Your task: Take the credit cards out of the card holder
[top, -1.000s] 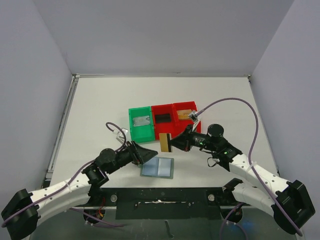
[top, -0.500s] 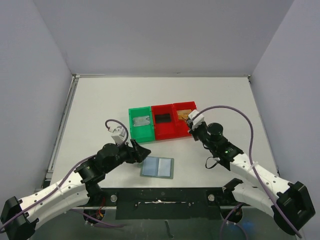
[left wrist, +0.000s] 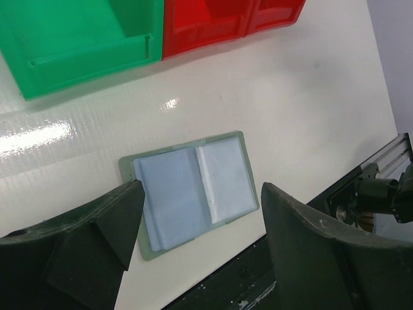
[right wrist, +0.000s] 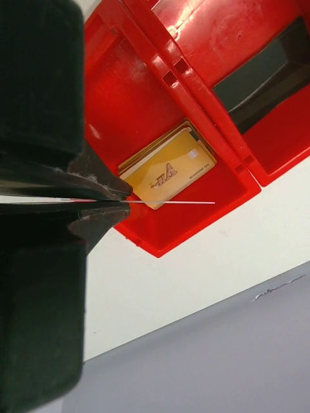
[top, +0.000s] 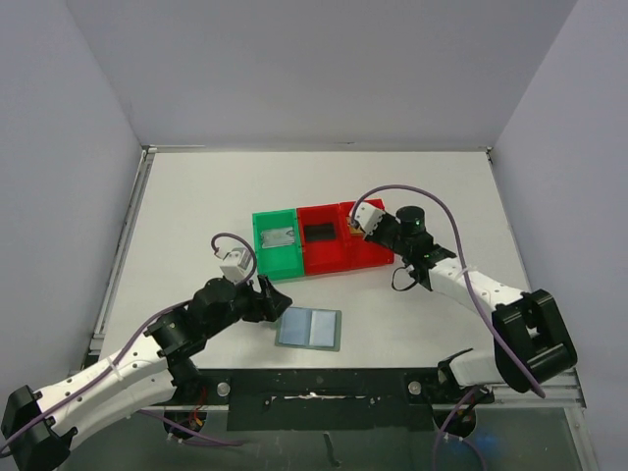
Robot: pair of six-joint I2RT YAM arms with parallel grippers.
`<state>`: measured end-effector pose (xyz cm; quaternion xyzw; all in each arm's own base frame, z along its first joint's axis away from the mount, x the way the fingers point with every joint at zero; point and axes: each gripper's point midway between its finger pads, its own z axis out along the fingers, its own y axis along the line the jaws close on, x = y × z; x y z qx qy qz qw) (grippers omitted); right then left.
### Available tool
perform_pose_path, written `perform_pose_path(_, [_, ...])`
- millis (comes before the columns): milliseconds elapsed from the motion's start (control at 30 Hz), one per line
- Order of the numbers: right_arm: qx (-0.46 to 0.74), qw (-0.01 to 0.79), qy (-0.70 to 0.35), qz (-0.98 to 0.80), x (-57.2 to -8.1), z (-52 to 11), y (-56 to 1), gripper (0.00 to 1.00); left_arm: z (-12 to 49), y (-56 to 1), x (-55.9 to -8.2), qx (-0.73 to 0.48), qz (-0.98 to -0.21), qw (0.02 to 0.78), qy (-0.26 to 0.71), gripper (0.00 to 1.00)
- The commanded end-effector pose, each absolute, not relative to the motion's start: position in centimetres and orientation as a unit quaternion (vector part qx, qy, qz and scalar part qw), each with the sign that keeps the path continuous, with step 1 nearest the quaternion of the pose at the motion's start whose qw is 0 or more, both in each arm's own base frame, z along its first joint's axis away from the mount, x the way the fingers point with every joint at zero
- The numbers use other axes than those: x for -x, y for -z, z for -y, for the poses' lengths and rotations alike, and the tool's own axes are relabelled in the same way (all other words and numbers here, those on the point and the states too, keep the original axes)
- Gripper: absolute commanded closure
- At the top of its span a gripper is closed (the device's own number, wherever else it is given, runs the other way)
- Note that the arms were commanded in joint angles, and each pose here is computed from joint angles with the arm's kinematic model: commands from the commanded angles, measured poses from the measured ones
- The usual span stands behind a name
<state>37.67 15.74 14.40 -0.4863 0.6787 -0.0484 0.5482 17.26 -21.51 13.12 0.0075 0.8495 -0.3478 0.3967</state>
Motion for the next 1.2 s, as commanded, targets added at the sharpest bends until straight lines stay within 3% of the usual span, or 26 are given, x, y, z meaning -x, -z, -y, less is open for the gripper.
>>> perform_pose_path(0, [0.527,0.578,0.051,-0.621,-40.2,-17.6,-17.0,1.00,21.8,-16.0,-17.9,-0.014,-0.833,0.419,0.361,0.27])
perform_pose_path(933, [0.612,0.473,0.098,-0.626,-45.8,-17.7,-9.5,0.98,21.3,-16.7,-17.8,-0.011,-0.833,0.421,0.359,0.26])
perform_pose_path(1167, [0.646,0.436,0.070,-0.622,-44.5,-18.1,-8.1,0.84,21.0,-16.7,-17.7,-0.006,-0.832,0.423,0.359,0.27])
